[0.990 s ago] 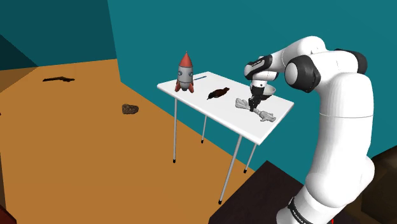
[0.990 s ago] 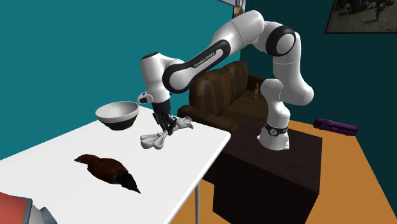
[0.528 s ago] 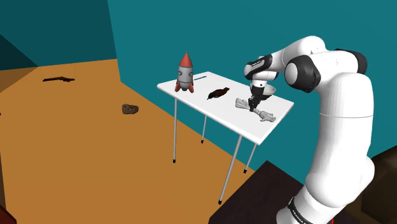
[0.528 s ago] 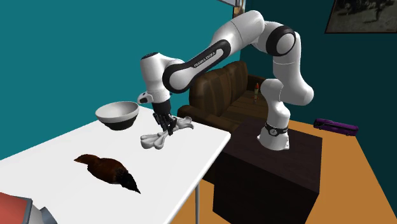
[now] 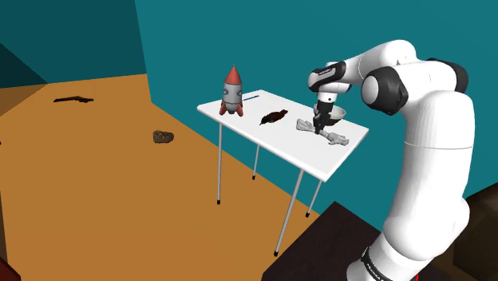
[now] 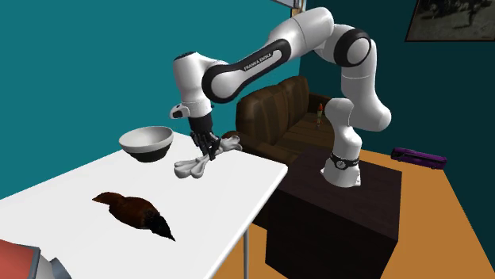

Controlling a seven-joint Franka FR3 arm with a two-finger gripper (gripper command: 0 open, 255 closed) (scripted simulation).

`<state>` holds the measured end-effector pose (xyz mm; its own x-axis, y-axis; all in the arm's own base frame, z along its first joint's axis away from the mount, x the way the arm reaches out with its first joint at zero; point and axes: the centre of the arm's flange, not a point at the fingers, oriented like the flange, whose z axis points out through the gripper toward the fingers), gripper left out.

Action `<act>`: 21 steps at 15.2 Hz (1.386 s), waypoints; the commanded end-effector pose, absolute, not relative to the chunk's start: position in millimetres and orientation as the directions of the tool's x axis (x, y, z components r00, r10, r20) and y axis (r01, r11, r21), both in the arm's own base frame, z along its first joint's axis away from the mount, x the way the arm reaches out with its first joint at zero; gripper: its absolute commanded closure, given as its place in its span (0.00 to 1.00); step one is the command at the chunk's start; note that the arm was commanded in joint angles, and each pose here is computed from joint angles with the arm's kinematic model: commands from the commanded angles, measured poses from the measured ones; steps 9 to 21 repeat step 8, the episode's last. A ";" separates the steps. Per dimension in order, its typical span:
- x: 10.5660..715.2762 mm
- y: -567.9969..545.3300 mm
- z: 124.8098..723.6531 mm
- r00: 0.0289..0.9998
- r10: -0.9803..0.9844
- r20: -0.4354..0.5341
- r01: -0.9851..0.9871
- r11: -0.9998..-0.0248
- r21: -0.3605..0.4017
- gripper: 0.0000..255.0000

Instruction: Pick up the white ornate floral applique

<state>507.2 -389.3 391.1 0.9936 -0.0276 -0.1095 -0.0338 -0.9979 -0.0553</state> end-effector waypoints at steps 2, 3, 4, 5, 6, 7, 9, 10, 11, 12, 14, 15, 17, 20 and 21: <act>506.6 -389.9 406.8 0.994 -0.028 -0.110 -0.034 -0.998 -0.055 1.00; 506.6 -389.9 412.1 0.994 -0.028 -0.110 -0.034 -0.998 -0.055 1.00; 506.6 -389.9 417.4 0.994 -0.028 -0.110 -0.034 -0.998 -0.055 1.00; 506.6 -389.9 422.7 0.994 -0.028 -0.110 -0.034 -0.998 -0.055 1.00; 506.6 -389.9 428.0 0.994 -0.028 -0.110 -0.034 -0.998 -0.055 1.00; 506.5 -389.9 428.8 0.994 -0.028 -0.110 -0.034 -0.998 -0.055 1.00; 506.6 -389.9 428.8 0.994 -0.028 -0.110 -0.034 -0.998 -0.055 1.00; 506.6 -389.9 428.8 0.994 -0.028 -0.110 -0.034 -0.998 -0.055 1.00; 506.6 -389.9 428.8 0.994 -0.028 -0.110 -0.034 -0.998 -0.055 1.00; 506.6 -389.9 428.8 0.994 -0.028 -0.110 -0.034 -0.998 -0.055 1.00; 506.6 -389.9 428.8 0.994 -0.028 -0.110 -0.034 -0.998 -0.055 1.00; 506.6 -389.9 428.8 0.994 -0.028 -0.110 -0.034 -0.998 -0.055 1.00; 506.6 -389.9 428.8 0.994 -0.028 -0.110 -0.034 -0.998 -0.055 1.00; 506.6 -389.9 428.8 0.994 -0.028 -0.110 -0.034 -0.998 -0.055 1.00; 506.6 -389.9 428.8 0.994 -0.028 -0.110 -0.034 -0.998 -0.055 1.00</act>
